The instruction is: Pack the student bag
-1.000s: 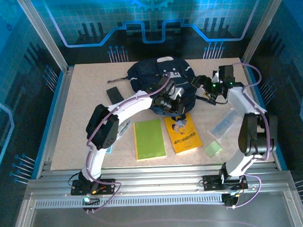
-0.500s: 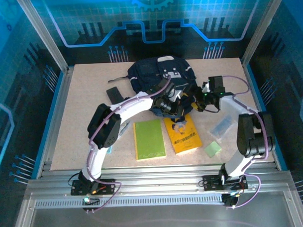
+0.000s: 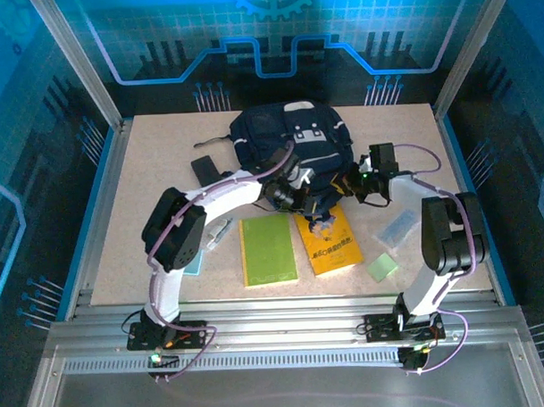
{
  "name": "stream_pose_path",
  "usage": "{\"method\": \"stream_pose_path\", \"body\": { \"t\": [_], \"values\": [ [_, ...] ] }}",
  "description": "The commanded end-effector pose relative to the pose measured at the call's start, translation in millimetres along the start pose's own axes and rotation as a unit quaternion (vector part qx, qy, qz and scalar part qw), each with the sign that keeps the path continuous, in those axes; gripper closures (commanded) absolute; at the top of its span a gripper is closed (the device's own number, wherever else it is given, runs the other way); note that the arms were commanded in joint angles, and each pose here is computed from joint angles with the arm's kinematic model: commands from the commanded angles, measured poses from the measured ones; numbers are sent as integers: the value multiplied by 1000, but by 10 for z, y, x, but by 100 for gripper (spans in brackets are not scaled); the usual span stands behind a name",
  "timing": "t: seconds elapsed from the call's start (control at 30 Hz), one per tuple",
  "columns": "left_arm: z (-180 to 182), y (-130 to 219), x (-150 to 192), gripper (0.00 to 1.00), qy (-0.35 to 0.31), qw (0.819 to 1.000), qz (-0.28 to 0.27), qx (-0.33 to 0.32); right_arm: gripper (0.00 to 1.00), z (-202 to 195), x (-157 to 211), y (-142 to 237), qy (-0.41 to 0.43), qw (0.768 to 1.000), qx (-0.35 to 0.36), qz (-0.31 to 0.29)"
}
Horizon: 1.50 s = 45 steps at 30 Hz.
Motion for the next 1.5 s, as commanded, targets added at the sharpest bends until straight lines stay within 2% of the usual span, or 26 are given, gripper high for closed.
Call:
{"method": "stream_pose_path", "body": {
  "t": [0.0,0.1,0.23,0.37,0.6,0.63,0.67,0.73,0.77,0.8,0.97,1.13,1.27,1.37,1.47],
  "values": [
    [439,489,117,100,42,997,4,-69,100,-46,-308,309,29,996,32,-75],
    [714,666,203,100,66,992,4,-106,100,-31,-381,390,45,995,39,-82],
    [1015,858,179,100,97,986,-25,-134,100,-14,-474,444,58,994,44,-87],
    [919,877,79,100,100,989,-43,-101,100,33,-538,450,61,993,40,-88],
    [778,758,23,100,87,992,-33,-80,100,204,-668,440,88,992,30,-87],
    [711,731,19,100,80,993,-32,-74,88,260,-690,458,91,992,24,-84],
    [632,700,10,100,73,995,-34,-65,63,314,-694,490,93,992,23,-83],
    [446,641,-41,100,58,997,-42,-42,27,387,-658,585,95,991,32,-87],
    [348,611,-81,100,50,997,-48,-29,12,420,-624,658,95,991,38,-91],
    [259,581,-129,100,43,997,-55,-19,1,425,-589,711,92,991,43,-91],
    [-84,445,-459,100,10,995,-93,31,0,347,-314,947,84,992,55,-78],
    [-335,316,-687,100,-14,993,-101,64,0,141,9,894,39,998,25,-47],
    [-458,186,-654,100,-25,994,-84,73,0,66,133,706,8,999,3,-33],
    [-468,127,-586,100,-21,994,-72,80,0,31,100,536,1,999,22,-38],
    [-451,121,-498,100,-20,994,-66,79,7,-35,-15,340,-14,998,25,-51]
  ]
}}
Point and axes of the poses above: each hand's point on the last joint's axis, 136 mm out from that joint toward the fingers, its own y axis back along the fingers, its own z axis along the line the jaws close on, x = y × z, the point moved 8 cm from there along y, back along the fingers, and after that the axes turned 3 degrees about -y, right-handed, at the moved point
